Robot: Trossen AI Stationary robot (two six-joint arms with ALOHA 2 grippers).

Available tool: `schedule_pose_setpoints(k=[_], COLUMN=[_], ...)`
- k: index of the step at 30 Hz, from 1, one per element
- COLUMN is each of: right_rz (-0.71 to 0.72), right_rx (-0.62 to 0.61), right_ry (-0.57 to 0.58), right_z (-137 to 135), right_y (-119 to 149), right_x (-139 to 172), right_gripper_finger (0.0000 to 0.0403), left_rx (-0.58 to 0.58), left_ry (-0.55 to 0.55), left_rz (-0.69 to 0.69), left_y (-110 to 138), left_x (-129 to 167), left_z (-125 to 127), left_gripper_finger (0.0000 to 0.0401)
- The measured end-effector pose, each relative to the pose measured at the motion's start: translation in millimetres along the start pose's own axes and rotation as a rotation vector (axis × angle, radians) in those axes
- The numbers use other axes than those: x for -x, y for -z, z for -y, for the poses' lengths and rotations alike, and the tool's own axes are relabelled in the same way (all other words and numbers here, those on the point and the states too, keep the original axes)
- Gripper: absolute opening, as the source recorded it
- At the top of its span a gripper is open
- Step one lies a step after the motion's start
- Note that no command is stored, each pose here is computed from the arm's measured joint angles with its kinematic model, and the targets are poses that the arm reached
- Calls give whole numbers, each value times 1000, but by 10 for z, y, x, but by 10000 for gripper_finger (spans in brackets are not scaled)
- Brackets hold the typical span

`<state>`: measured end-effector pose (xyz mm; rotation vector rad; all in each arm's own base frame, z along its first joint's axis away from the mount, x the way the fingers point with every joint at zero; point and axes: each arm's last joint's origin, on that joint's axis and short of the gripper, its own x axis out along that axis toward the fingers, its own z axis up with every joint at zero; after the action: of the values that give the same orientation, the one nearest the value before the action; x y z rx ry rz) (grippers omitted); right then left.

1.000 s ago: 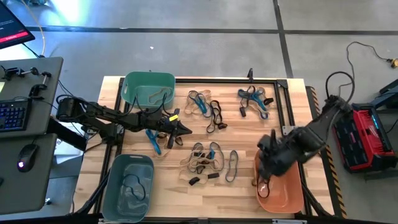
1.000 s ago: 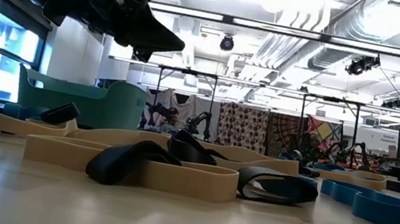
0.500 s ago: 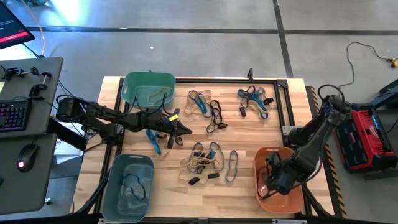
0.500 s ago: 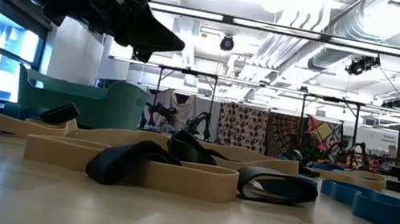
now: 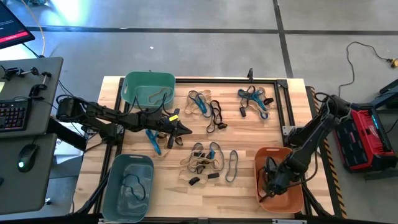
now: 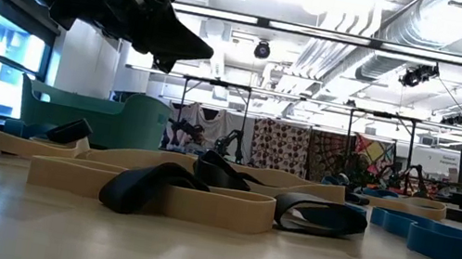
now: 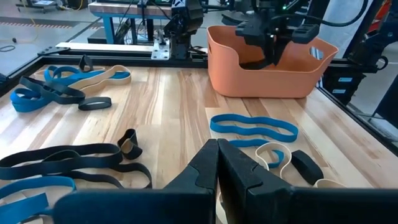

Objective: Sort rubber bands into baskets
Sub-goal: Put the black rubber band into the orange bin

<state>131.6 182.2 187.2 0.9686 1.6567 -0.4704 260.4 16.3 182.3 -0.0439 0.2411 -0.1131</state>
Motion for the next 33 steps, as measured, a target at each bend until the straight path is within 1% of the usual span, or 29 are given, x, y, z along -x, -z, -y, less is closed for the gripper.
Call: schedule_pose_setpoints(k=[4, 7, 10, 13, 15, 18, 22, 25, 26, 27, 31, 33], right_rz=[-2, 13, 73, 178, 247, 317, 395, 421, 426, 425, 460, 491], right_rx=[-3, 22, 45, 64, 94, 153, 237, 308, 336, 369, 490, 567], right_ry=[-16, -49, -69, -80, -87, -97, -70, -49, -49, -52, -99, -122], right_z=[-59, -138, -218, -292, -335, -399, -427, -433, -438, -443, -479, -491], right_y=[21, 42, 49, 46, 33, -17, -185, -384, -454, -521, -799, -935], right_x=[77, 176, 335, 554, 702, 922, 1111, 1172, 1187, 1209, 1325, 1387], right_gripper_finger=[133, 172, 191, 191, 182, 153, 88, 28, 15, 8, 18, 11], left_rx=[5, 5, 5, 5, 5, 4, 4, 5, 4, 5, 4, 4], left_ry=[0, 0, 0, 0, 0, 0, 0, 0, 0, 0, 0, 0], left_rz=[0, 0, 0, 2, 2, 3, 3, 4, 4, 3, 3, 3], left_y=[0, 0, 0, -2, -2, -3, -3, -4, -4, -3, -3, -3], left_x=[0, 0, 0, 0, 0, 0, 0, 0, 0, 0, 0, 0], left_z=[0, 0, 0, 0, 0, 0, 1, 0, 1, 0, 1, 1], left_gripper_finger=[0, 0, 0, 0, 0, 0, 0, 0, 0, 0, 0, 0])
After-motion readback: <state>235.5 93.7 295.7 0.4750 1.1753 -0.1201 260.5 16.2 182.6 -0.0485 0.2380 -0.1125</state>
